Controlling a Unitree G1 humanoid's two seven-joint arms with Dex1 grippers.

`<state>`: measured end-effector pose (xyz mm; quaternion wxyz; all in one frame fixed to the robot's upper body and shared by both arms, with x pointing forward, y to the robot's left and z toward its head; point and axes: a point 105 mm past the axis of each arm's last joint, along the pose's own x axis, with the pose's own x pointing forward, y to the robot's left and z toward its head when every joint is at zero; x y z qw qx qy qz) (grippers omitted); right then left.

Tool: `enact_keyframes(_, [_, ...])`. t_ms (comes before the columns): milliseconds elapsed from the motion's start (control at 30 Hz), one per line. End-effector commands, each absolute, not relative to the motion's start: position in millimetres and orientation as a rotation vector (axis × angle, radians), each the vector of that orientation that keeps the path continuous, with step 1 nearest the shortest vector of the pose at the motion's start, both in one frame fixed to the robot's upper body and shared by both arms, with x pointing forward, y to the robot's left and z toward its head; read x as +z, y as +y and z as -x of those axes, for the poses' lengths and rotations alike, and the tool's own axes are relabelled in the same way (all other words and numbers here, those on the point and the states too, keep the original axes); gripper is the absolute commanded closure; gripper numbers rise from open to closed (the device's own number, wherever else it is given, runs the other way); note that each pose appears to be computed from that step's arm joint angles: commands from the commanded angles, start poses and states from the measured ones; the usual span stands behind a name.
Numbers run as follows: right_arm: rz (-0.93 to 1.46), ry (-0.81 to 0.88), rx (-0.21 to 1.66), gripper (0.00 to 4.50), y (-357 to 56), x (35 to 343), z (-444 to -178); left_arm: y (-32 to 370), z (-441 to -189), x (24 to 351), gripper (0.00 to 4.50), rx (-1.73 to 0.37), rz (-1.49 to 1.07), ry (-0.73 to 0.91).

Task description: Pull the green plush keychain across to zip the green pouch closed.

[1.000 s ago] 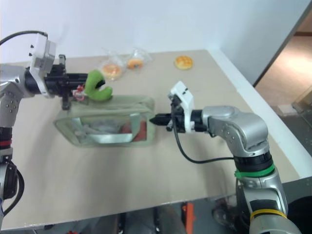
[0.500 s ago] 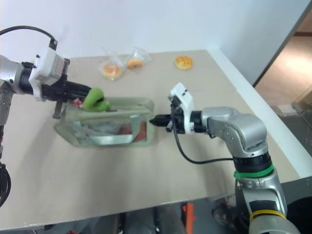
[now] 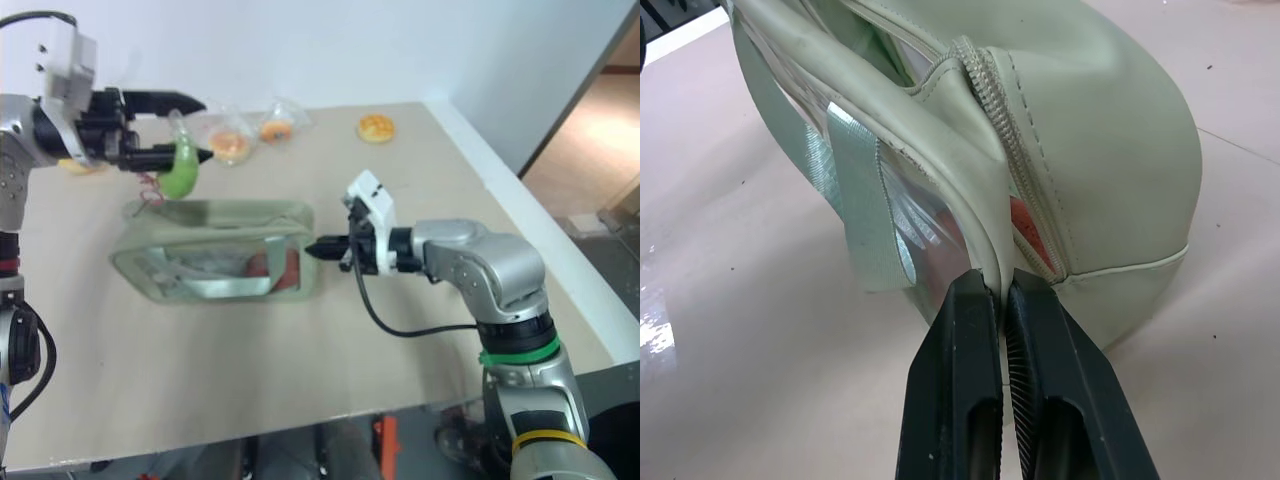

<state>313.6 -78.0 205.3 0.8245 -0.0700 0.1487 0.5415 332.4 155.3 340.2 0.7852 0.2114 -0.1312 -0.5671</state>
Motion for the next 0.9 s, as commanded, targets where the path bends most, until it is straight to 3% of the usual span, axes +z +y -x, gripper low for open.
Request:
enact_keyframes(33, [0.161,0.308,1.169,4.50,-75.2,207.5,-311.4,164.6,-327.7,352.8,0.04,-1.189,-0.463,-0.330])
enact_keyframes(367, [0.164,0.304,1.178,4.50,-73.8,209.3,-312.3,187.6,-322.1,316.0,0.04,-1.207,-0.652,-0.105])
enact_keyframes(900, [0.157,0.304,1.183,4.50,-71.3,207.3,-311.5,219.6,-314.0,368.6,0.04,-1.094,-0.657,-0.201])
